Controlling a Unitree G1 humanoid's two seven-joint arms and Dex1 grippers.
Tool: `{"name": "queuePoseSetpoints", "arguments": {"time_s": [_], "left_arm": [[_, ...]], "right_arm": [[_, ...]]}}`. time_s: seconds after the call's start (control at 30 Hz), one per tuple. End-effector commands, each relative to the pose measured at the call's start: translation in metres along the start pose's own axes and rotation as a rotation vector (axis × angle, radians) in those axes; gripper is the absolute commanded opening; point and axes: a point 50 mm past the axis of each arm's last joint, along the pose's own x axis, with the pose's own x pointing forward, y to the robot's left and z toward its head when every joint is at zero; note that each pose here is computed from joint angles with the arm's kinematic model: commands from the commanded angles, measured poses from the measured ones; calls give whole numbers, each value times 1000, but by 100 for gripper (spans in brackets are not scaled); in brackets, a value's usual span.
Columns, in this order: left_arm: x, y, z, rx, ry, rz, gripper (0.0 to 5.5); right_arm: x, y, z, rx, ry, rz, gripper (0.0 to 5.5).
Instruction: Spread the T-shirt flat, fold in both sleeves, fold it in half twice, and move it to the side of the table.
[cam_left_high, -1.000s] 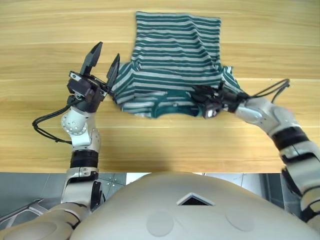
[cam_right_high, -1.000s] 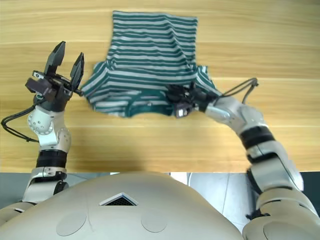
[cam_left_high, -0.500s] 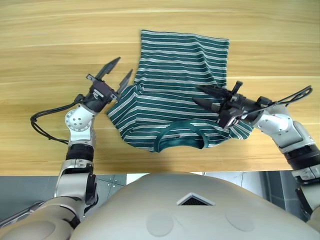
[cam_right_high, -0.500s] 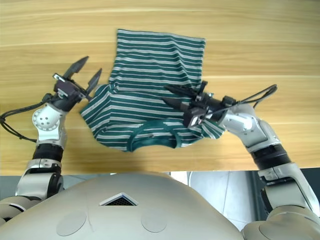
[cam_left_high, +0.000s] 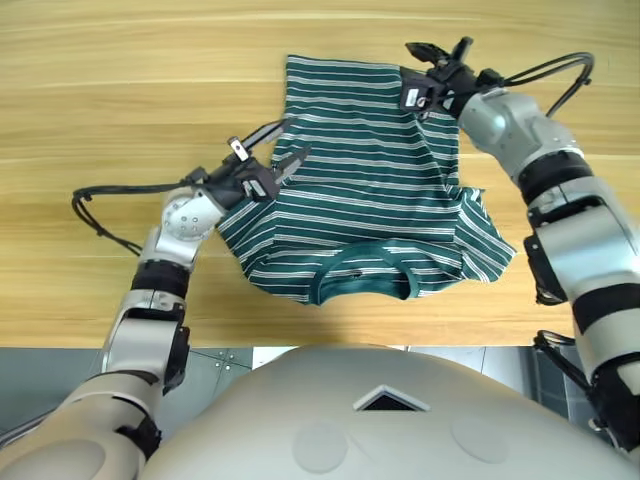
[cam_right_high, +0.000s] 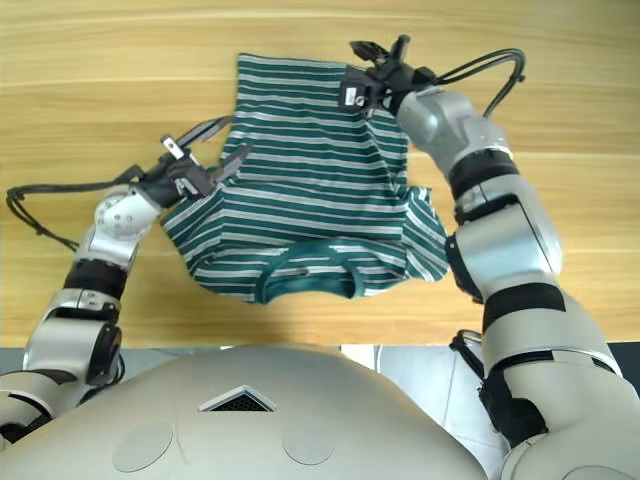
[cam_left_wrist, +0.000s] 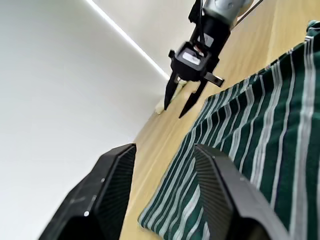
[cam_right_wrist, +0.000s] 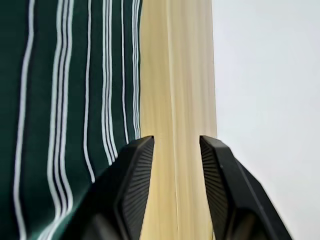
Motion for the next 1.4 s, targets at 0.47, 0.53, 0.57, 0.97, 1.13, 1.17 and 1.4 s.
{"name": "queuePoseSetpoints", "arguments": {"time_s": [0.47, 0.53, 0.57, 0.97, 1.13, 1.17, 1.4], "left_arm": [[77, -48, -30, 244, 271, -601, 215], [69, -46, -39, 259, 329, -577, 215], [64, -43, -44, 253, 368, -553, 215], [26, -10, -74, 190, 586, -276, 215], [38, -2, -68, 194, 534, -202, 215], [39, -1, -68, 197, 533, -199, 215], [41, 23, -63, 232, 462, -79, 215]], "right_arm": [[-24, -79, -15, 245, -55, -577, 167], [-31, -91, -15, 267, -78, -664, 167], [-34, -95, -15, 271, -93, -696, 167], [-45, -77, -13, 274, -120, -674, 167], [-43, -62, -10, 291, -132, -631, 167], [-42, -57, -10, 288, -129, -605, 167], [-14, -9, -9, 180, -10, -246, 167]]}}
